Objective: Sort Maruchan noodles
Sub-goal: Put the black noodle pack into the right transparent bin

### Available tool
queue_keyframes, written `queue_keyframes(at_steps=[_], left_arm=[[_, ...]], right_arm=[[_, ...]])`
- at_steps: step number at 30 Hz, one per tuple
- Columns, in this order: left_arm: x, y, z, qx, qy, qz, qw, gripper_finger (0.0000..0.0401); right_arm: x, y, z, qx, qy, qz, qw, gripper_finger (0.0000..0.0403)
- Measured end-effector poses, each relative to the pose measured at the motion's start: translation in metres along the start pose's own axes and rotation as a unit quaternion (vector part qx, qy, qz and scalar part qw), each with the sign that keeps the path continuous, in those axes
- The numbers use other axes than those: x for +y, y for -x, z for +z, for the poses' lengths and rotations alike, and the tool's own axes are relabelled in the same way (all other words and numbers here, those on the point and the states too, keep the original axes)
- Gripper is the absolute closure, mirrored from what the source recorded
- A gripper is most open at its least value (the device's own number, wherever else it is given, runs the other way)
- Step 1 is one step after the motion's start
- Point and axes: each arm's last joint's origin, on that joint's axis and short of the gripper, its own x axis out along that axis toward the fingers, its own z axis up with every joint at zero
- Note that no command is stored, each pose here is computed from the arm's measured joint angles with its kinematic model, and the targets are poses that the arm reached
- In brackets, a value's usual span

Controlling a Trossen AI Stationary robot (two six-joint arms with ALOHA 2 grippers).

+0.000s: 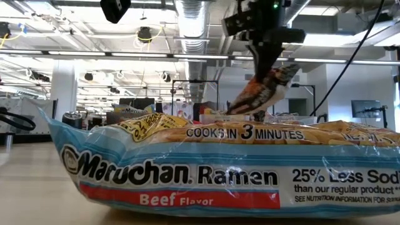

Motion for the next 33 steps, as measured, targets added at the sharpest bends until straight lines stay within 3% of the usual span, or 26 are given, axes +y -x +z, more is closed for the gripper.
queue_keyframes(at_steps=[6, 16, 24, 33], left_arm=[[0.000, 0.000, -0.001, 0.003, -0.001, 0.001, 1.000, 0.0401], [0.001, 0.000, -0.001, 0.003, -0.001, 0.002, 1.000, 0.0401], [0.007, -0.003, 0.001, 0.000, 0.003, 0.017, 1.000, 0.0401], [0.012, -0.004, 0.001, 0.008, 0.001, 0.029, 1.000, 0.0401]], right_arm=[[-0.006, 0.016, -0.026, -0.018, -0.034, -0.001, 0.999, 0.0398], [-0.021, 0.039, -0.094, -0.091, -0.092, -0.039, 0.991, 0.0398], [-0.033, 0.028, -0.133, -0.066, -0.022, -0.085, 0.994, 0.0398], [-0.055, -0.002, -0.140, 0.037, 0.096, -0.129, 0.986, 0.0398]])
